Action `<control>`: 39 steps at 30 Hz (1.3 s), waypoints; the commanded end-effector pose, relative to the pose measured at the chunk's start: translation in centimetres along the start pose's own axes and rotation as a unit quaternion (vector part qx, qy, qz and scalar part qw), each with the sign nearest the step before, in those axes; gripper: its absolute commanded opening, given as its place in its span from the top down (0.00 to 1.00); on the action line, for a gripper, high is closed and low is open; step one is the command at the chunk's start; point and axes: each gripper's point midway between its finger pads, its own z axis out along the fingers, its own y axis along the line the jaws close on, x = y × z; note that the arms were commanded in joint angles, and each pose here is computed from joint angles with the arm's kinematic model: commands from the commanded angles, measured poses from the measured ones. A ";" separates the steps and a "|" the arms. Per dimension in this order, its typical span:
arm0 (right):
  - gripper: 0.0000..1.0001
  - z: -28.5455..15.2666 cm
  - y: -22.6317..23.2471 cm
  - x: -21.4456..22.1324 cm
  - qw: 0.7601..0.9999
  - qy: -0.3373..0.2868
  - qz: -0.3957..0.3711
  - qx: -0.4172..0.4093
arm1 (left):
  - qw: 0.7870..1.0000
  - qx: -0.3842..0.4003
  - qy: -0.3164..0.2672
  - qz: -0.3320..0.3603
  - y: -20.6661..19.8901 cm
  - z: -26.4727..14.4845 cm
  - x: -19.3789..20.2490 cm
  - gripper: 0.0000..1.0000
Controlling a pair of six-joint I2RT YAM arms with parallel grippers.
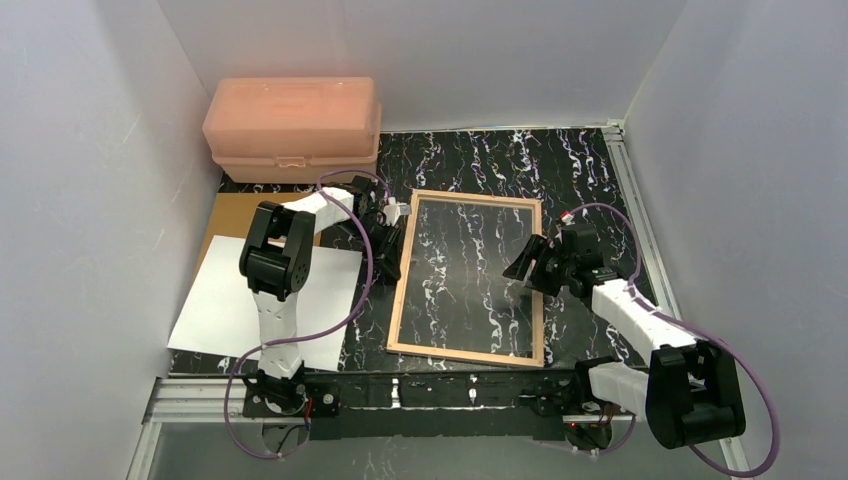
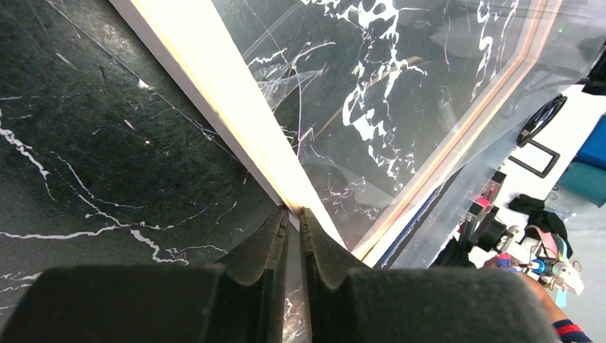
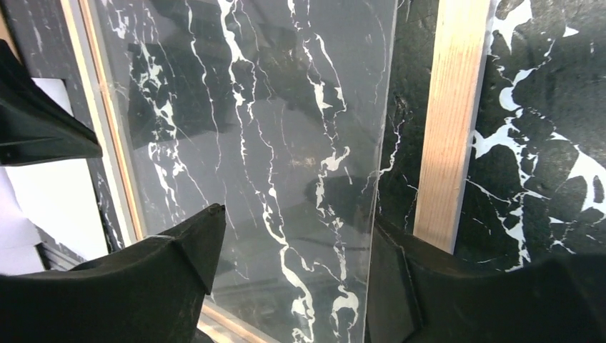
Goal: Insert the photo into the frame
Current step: Adjust the photo frame item on the photo frame.
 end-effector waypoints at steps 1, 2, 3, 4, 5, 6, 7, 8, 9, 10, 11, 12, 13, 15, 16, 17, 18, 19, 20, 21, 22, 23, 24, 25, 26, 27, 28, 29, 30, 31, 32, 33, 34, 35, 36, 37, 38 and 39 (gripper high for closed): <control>0.23 -0.4 0.2 -1.3 0.999 -0.005 -0.039 0.023 | 0.999 -0.024 0.017 0.019 1.1 0.9 0.9 1.00; 0.21 -0.5 0.3 -1.4 0.999 -0.005 -0.042 0.026 | 0.999 -0.023 0.017 0.020 1.1 0.9 0.9 1.00; 0.19 -0.5 0.3 -1.5 0.999 -0.005 -0.045 0.028 | 0.999 -0.024 0.017 0.019 1.1 1.0 1.0 1.00; 0.18 -0.5 0.3 -1.5 0.998 -0.003 -0.047 0.030 | 0.999 -0.024 0.017 0.020 1.1 0.9 1.0 1.00; 0.17 -0.6 0.2 -1.6 0.998 -0.003 -0.049 0.033 | 0.999 -0.024 0.016 0.020 1.1 0.9 0.9 1.00; 0.17 -0.5 0.2 -1.7 0.998 -0.003 -0.052 0.034 | 0.999 -0.024 0.016 0.019 1.1 0.9 0.9 1.00; 0.16 -0.5 0.2 -1.7 0.998 -0.001 -0.053 0.036 | 0.999 -0.024 0.017 0.019 1.1 0.9 1.0 1.00; 0.15 -0.5 0.2 -1.7 0.998 0.000 -0.054 0.037 | 0.999 -0.024 0.016 0.020 1.1 0.9 1.0 1.00; 0.14 -0.4 0.1 -1.6 0.998 0.003 -0.055 0.039 | 0.999 -0.024 0.016 0.020 1.1 0.9 0.9 1.00; 0.12 -0.4 0.0 -1.7 0.998 0.004 -0.056 0.042 | 0.999 -0.024 0.016 0.019 1.1 0.9 1.0 1.00; 0.11 -0.3 0.0 -1.6 0.997 0.007 -0.057 0.044 | 0.999 -0.024 0.017 0.019 1.1 0.9 1.0 1.00; 0.11 -0.3 -0.1 -1.7 0.997 0.008 -0.058 0.046 | 0.999 -0.023 0.017 0.019 1.1 0.9 1.0 1.00; 0.11 -0.2 -0.1 -1.8 0.997 0.008 -0.059 0.047 | 0.999 -0.023 0.017 0.018 1.1 1.0 1.0 1.00; 0.09 -0.2 -0.1 -1.9 0.997 0.010 -0.063 0.052 | 0.999 -0.023 0.017 0.019 1.1 0.9 1.0 1.00; 0.08 -0.2 -0.2 -1.9 0.996 0.011 -0.064 0.055 | 0.999 -0.024 0.017 0.020 1.1 0.9 1.0 1.00; 0.08 -0.1 -0.2 -2.0 0.996 0.011 -0.067 0.056 | 0.999 -0.024 0.016 0.020 1.1 0.9 0.9 1.00; 0.08 -0.1 -0.2 -2.1 0.996 0.011 -0.068 0.057 | 0.999 -0.023 0.016 0.020 1.0 0.9 0.9 1.00; 0.08 -0.1 -0.2 -2.1 0.996 0.010 -0.070 0.057 | 0.999 -0.023 0.016 0.020 1.0 0.9 0.9 1.00; 0.08 -0.1 -0.2 -2.2 0.996 0.009 -0.070 0.056 | 0.999 -0.023 0.016 0.020 1.0 0.9 0.9 1.00; 0.08 0.0 -0.2 -2.2 0.996 0.010 -0.070 0.055 | 0.999 -0.023 0.016 0.020 1.0 0.9 0.9 1.00; 0.07 0.1 -0.2 -2.1 0.996 0.011 -0.070 0.055 | 0.999 -0.023 0.016 0.020 1.0 0.8 0.9 1.00; 0.07 0.2 -0.2 -2.1 0.996 0.013 -0.069 0.055 | 0.999 -0.023 0.016 0.020 1.0 0.8 0.9 1.00; 0.07 0.3 -0.2 -2.1 0.996 0.014 -0.069 0.055 | 0.999 -0.023 0.016 0.021 1.0 0.8 0.9 1.00; 0.07 0.3 -0.2 -2.1 0.996 0.014 -0.069 0.055 | 0.999 -0.023 0.016 0.021 1.0 0.8 0.9 1.00; 0.07 0.4 -0.1 -2.1 0.996 0.015 -0.069 0.054 | 0.999 -0.023 0.017 0.020 1.0 0.9 1.0 1.00; 0.07 0.4 -0.1 -2.1 0.996 0.015 -0.070 0.055 | 0.999 -0.023 0.016 0.020 1.0 0.8 1.0 1.00; 0.07 0.4 -0.2 -2.2 0.996 0.015 -0.069 0.057 | 0.999 -0.023 0.017 0.019 1.0 0.9 1.0 1.00; 0.03 0.5 -0.2 -2.2 0.996 0.017 -0.070 0.059 | 0.999 -0.023 0.017 0.019 1.0 0.9 1.0 1.00; 0.02 0.4 -0.2 -2.2 0.995 0.018 -0.071 0.063 | 0.999 -0.022 0.017 0.019 1.1 0.9 1.0 1.00; 0.01 0.4 -0.2 -2.3 0.995 0.018 -0.074 0.067 | 0.999 -0.022 0.017 0.019 1.1 0.9 1.0 1.00; 0.01 0.3 -0.3 -2.3 0.994 0.018 -0.076 0.070 | 0.999 -0.022 0.017 0.019 1.1 0.9 1.0 1.00; 0.01 0.3 -0.3 -2.4 0.994 0.016 -0.078 0.074 | 0.999 -0.022 0.017 0.020 1.0 0.9 0.9 1.00; 0.01 0.2 -0.3 -2.4 0.994 0.015 -0.080 0.077 | 0.999 -0.022 0.017 0.019 1.1 0.9 0.9 1.00; 0.01 0.1 -0.4 -2.5 0.993 0.013 -0.081 0.083 | 0.999 -0.022 0.017 0.020 1.0 0.9 0.9 1.00; 0.01 0.1 -0.5 -2.5 0.992 0.011 -0.085 0.089 | 0.999 -0.022 0.016 0.020 1.0 0.9 0.9 1.00; 0.01 0.0 -0.6 -2.5 0.992 0.012 -0.087 0.095 | 0.999 -0.022 0.016 0.020 1.0 0.9 0.9 1.00; 0.01 0.0 -0.7 -2.5 0.991 0.012 -0.091 0.102 | 0.999 -0.022 0.016 0.020 1.0 0.9 0.9 1.00; 0.01 0.0 -0.7 -2.5 0.990 0.012 -0.094 0.107 | 0.999 -0.022 0.016 0.019 1.0 0.9 0.9 1.00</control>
